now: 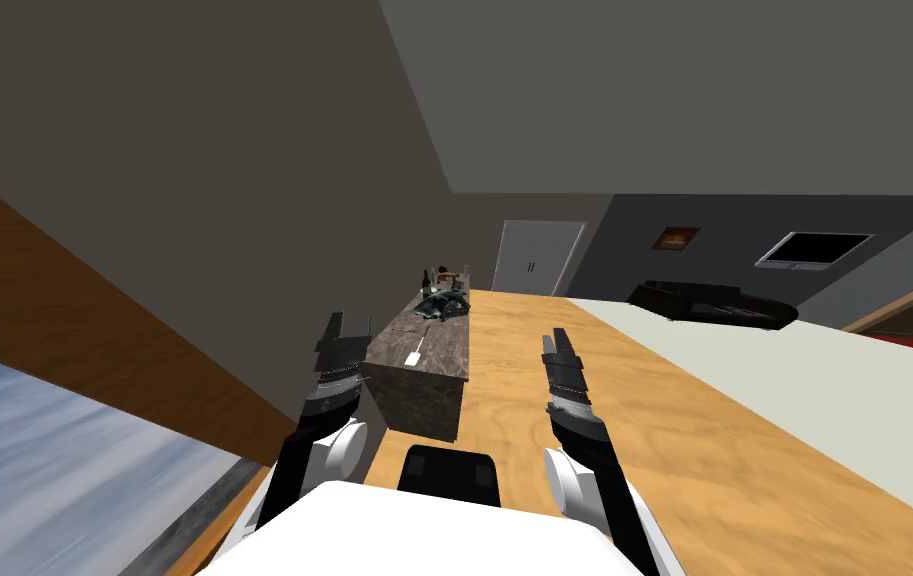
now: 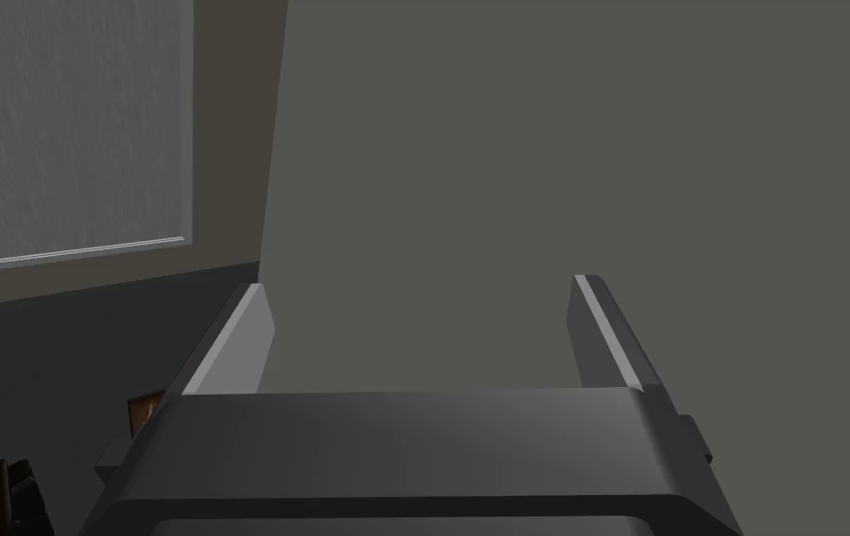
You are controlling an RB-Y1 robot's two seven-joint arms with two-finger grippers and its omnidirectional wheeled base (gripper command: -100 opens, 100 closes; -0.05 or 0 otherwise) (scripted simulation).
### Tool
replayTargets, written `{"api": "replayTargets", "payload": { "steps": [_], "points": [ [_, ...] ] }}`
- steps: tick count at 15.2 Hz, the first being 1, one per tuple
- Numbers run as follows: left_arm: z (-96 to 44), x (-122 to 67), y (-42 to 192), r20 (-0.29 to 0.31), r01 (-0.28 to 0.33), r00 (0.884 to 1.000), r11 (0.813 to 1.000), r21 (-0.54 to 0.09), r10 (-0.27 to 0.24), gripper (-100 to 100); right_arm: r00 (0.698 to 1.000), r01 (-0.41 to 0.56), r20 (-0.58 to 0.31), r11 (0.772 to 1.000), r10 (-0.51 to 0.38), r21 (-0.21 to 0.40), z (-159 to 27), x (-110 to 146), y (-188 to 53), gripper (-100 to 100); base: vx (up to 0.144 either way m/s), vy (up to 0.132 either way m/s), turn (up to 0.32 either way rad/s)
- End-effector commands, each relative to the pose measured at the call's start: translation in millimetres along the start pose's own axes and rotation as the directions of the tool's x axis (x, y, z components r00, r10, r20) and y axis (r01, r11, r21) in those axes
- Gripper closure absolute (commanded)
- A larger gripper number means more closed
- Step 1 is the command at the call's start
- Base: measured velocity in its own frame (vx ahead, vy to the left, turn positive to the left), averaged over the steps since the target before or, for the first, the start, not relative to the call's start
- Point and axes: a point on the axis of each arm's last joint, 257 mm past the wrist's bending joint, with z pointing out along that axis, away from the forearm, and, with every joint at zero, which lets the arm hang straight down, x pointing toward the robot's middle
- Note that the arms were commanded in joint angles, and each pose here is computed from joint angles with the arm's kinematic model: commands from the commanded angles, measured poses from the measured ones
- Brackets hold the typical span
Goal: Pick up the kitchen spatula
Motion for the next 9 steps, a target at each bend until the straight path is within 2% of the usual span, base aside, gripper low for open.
{"api": "replayTargets", "payload": {
  "steps": [1, 6, 9],
  "points": [
    [0.9, 1.6, 7.8, -0.042, -0.011, 0.999, 1.0, -0.022, 0.01, -100, 1.0, 0.0, 0.0, 1.0, 0.0, 0.0, 0.0, 0.0, 0.0, 0, -0.008, 0.004, -0.039],
    [3.0, 0.5, 25.1, -0.106, -0.032, 0.994, 0.997, -0.067, 0.025, -100, 1.0, 0.0, 0.0, 1.0, 0.0, 0.0, 0.0, 0.0, 0.0, 0, -0.028, 0.017, -0.048],
    [6.8, -9.3, 48.7, -0.143, -0.053, 0.989, 0.991, -0.127, 0.034, -100, 1.0, 0.0, 0.0, 1.0, 0.0, 0.0, 0.0, 0.0, 0.0, 0, -0.038, 0.021, -0.079]
  ]
}}
